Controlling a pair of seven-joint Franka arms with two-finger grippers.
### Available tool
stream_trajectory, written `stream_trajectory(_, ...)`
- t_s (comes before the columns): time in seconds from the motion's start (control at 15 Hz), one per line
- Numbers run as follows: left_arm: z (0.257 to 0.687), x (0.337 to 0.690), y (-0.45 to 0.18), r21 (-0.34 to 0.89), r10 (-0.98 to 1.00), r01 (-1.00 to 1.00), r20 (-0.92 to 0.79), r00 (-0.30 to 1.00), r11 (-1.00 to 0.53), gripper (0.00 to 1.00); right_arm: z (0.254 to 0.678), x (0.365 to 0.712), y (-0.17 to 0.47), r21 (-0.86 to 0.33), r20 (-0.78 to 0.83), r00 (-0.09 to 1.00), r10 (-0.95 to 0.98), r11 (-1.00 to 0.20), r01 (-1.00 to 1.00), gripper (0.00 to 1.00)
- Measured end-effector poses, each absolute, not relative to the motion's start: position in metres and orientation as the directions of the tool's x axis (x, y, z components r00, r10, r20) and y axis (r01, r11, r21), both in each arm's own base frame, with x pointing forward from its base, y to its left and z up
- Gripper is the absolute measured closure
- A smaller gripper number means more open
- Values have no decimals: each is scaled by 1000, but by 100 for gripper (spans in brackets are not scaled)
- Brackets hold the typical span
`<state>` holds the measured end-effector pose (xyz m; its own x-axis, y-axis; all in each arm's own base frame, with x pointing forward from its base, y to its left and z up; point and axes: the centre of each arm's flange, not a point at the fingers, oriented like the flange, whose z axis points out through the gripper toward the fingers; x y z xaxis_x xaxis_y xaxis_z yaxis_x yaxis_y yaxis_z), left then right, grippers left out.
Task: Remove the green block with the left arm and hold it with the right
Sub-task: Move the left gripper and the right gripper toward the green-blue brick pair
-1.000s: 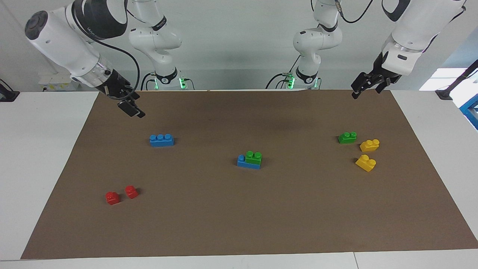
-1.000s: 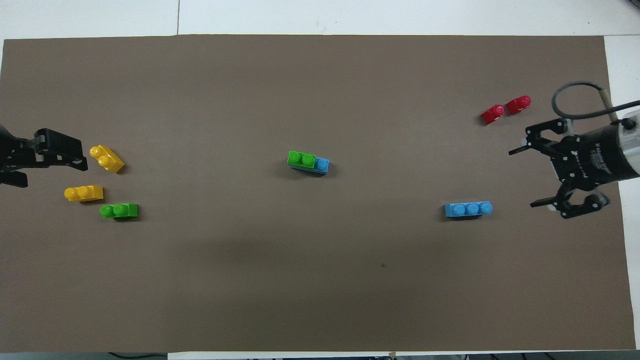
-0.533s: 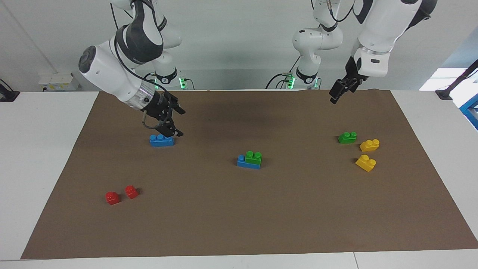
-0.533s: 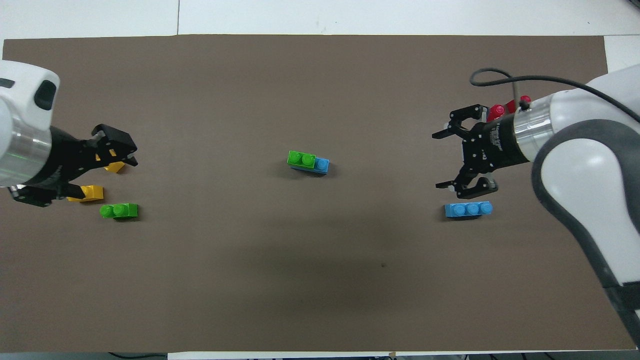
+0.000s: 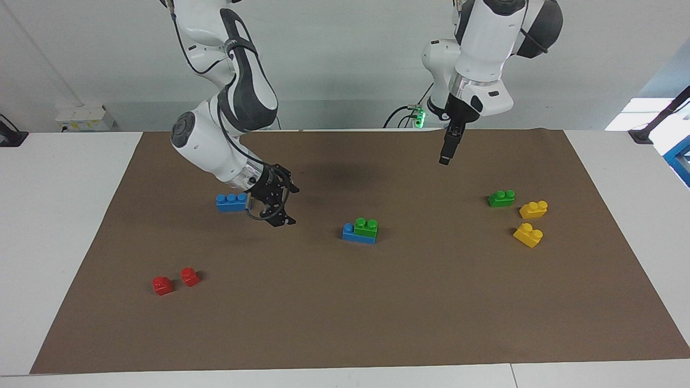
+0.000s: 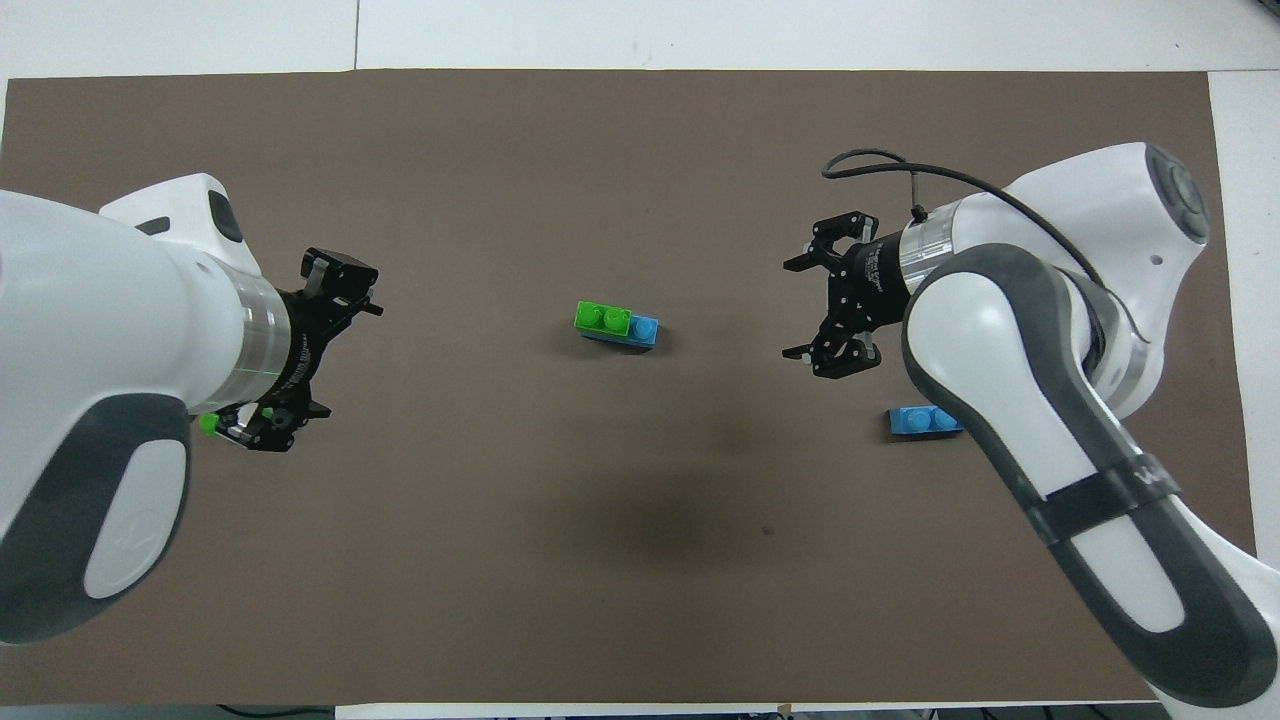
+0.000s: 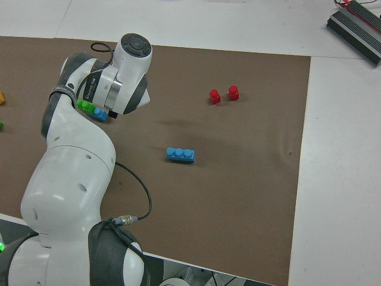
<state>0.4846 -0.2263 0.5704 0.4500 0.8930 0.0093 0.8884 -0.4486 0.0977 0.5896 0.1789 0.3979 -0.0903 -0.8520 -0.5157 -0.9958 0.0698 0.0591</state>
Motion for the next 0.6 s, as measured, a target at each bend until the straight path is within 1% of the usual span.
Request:
stream_trajectory(0.13, 555, 478, -244, 116, 923, 917, -2, 385, -383, 0, 381, 590, 186, 41, -545, -58, -836, 43, -998, 0)
stream_trajectory(0.2, 548, 476, -250, 118, 936, 930, -8, 351, -348, 0, 372, 591, 187, 29, -552, -41, -833, 30, -999, 2)
stream_trajectory(0.27, 543, 476, -254, 118, 946, 940, -14, 325, -321, 0, 365, 592, 188, 20, -557, -26, -830, 18, -1000, 0)
stream_trajectory(0.47, 520, 477, -276, 102, 960, 956, -31, 278, -273, 0, 347, 595, 190, -5, -578, 13, -816, -13, -1000, 0)
stream_trajectory(0.6, 503, 482, -292, 98, 971, 969, -48, 233, -228, 0, 339, 597, 197, -23, -595, 24, -803, -12, -1000, 0)
